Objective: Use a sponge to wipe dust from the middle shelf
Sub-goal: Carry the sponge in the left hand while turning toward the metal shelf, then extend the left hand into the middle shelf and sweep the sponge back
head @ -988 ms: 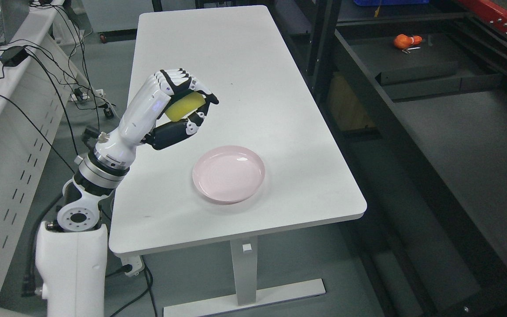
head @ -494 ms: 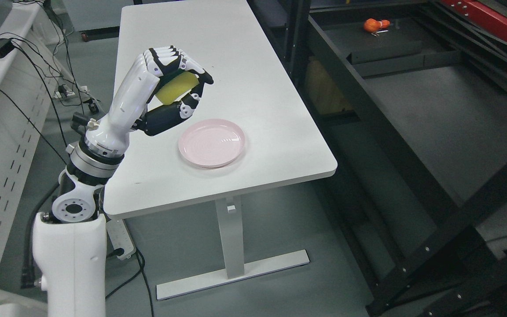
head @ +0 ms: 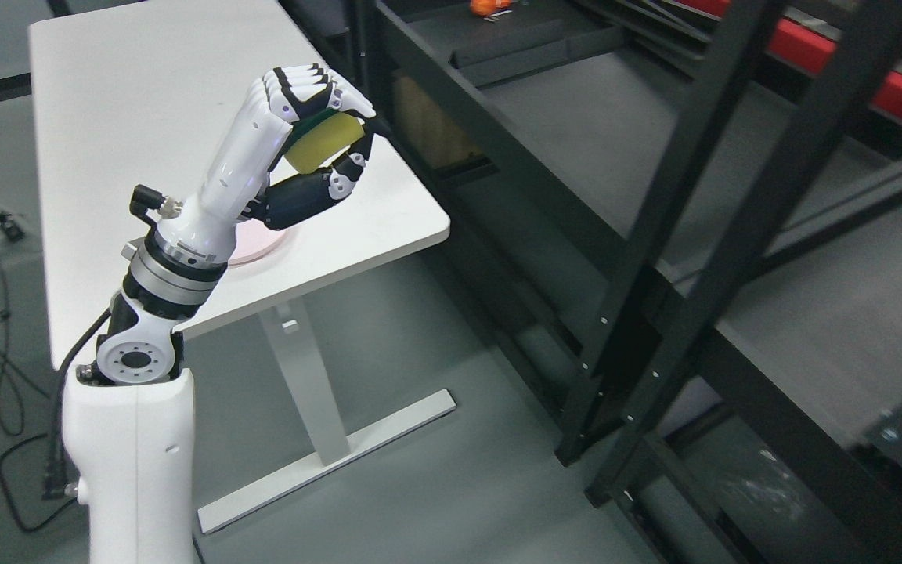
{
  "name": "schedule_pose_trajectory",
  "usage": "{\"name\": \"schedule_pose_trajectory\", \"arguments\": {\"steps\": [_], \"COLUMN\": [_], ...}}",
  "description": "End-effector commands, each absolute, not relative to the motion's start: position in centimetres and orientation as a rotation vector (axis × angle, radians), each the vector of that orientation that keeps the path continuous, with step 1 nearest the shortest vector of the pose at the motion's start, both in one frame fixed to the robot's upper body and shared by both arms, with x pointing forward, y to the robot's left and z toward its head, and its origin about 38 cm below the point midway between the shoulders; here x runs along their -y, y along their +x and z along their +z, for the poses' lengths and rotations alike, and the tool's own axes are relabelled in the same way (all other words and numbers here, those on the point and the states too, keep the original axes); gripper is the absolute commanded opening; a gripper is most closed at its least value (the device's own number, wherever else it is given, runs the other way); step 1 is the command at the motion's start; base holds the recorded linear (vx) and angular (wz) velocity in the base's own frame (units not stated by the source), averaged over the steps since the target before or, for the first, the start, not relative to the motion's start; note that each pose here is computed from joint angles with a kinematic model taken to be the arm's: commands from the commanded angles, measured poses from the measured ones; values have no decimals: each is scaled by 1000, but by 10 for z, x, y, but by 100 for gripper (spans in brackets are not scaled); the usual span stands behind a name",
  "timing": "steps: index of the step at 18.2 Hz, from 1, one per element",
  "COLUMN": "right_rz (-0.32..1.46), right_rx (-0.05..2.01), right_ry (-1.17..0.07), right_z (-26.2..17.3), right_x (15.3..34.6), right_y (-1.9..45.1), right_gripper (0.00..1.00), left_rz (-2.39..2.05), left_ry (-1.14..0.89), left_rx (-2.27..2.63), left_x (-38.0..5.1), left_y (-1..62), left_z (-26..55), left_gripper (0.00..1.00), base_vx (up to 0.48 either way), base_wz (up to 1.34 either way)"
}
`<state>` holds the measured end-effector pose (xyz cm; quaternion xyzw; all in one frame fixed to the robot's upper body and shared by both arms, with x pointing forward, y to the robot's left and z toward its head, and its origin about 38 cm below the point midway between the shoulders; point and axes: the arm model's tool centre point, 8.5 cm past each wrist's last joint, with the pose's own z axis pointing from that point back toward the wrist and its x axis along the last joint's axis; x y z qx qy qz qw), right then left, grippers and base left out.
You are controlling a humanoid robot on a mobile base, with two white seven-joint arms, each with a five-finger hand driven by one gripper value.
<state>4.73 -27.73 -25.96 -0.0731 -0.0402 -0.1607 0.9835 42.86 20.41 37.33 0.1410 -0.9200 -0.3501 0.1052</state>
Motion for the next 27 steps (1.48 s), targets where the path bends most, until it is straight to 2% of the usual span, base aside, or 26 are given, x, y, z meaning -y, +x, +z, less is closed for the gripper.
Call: {"name": "schedule_pose_trajectory", "arguments": {"steps": [1, 5, 9, 18, 21, 24, 27], "right_rz": [-324, -324, -324, -324, -324, -324, -324], "right_rx": [29, 29, 29, 27, 29, 29, 29], "right_ry": [-154, -152, -152, -152, -152, -152, -152], "right_z": [-259, -259, -259, -259, -259, -259, -259], "right_x": [287, 287, 287, 287, 287, 287, 287], "right_y": [46, 46, 46, 46, 46, 46, 46], "right_gripper": [100, 100, 100, 100, 100, 100, 100], "left_rz": [-1171, -1382, -1550, -1980, -2126, -2223, -2344], "left_ry": [323, 206, 135, 133, 198, 218, 460], "left_rx": [2717, 2791, 2819, 2847, 2823, 2740, 2622], "left_x": [-169, -109, -69, 16, 44, 65, 79], "left_y": [428, 417, 408, 382, 375, 377, 386], "left_z": [374, 402, 422, 501, 527, 515, 518], "left_gripper": [1, 1, 1, 1, 1, 1, 1], "base_vx": [-266, -215, -165, -53, 41, 54, 42], "base_wz": [-781, -846, -962, -733, -405, -303, -173]}}
